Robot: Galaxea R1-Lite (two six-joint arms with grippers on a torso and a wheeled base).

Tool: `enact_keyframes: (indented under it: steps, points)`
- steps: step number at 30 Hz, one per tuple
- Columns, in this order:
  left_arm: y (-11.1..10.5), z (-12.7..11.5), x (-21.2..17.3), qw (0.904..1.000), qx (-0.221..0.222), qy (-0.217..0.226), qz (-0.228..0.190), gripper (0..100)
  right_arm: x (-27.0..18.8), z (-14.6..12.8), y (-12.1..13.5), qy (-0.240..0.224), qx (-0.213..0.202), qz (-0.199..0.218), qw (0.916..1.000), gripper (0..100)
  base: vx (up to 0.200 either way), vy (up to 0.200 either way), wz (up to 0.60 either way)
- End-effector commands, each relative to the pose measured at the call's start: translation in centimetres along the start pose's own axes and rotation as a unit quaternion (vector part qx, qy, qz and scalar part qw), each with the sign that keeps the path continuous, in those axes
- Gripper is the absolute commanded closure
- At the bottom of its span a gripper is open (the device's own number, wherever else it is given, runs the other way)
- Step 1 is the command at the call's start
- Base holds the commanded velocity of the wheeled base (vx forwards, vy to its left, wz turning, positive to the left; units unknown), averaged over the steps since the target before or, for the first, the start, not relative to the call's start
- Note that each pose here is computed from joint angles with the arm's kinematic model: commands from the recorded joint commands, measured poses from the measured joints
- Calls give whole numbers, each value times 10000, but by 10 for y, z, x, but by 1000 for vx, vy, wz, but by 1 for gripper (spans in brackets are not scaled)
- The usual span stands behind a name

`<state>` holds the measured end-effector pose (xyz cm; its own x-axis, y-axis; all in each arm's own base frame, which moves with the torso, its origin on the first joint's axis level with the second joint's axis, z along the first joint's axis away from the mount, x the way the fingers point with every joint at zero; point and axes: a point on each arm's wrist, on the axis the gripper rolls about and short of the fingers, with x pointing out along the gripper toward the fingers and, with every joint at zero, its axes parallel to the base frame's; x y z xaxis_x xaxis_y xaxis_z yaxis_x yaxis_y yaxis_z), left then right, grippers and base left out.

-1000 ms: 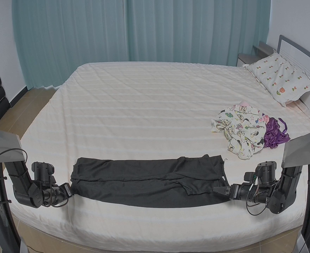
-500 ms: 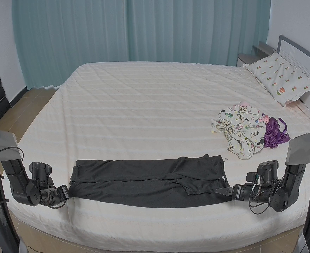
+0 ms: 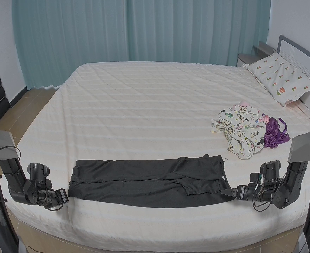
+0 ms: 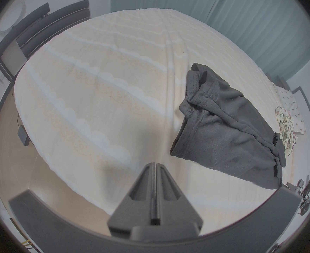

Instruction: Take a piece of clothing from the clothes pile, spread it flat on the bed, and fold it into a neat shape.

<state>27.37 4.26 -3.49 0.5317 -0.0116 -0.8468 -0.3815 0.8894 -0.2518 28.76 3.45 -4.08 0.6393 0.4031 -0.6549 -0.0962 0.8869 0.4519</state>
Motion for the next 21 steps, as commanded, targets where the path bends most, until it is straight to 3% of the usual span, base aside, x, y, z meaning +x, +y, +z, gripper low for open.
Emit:
enact_keyframes:
  steps: [1,7,10,13,17,18,21]
  points:
    - [1,1,-1,10000,-8,-28,-4,100,1,0,-8,5,26,-87,10000,0,0,0,0]
    - [-1,5,-6,9998,-23,-119,-137,100,-1,-1,-13,15,-106,-146,9998,0,0,0,0]
    - [-5,8,-12,9986,-55,-111,-514,100,1,-5,-12,88,-202,-138,9997,0,0,0,0]
    - [-8,12,-12,9962,-359,-106,-790,100,4,-7,-13,119,-217,-130,9996,0,0,0,0]
    - [-12,15,-9,9948,-562,-122,-844,100,4,-8,-12,131,-219,-119,9996,0,0,0,0]
    - [-12,15,-8,9947,-573,-101,-849,0,5,-8,-12,144,-227,-112,9996,0,0,0,0]
    - [-13,16,-7,9943,-607,-116,-865,0,5,-8,-11,151,-237,-103,9996,0,0,0,0]
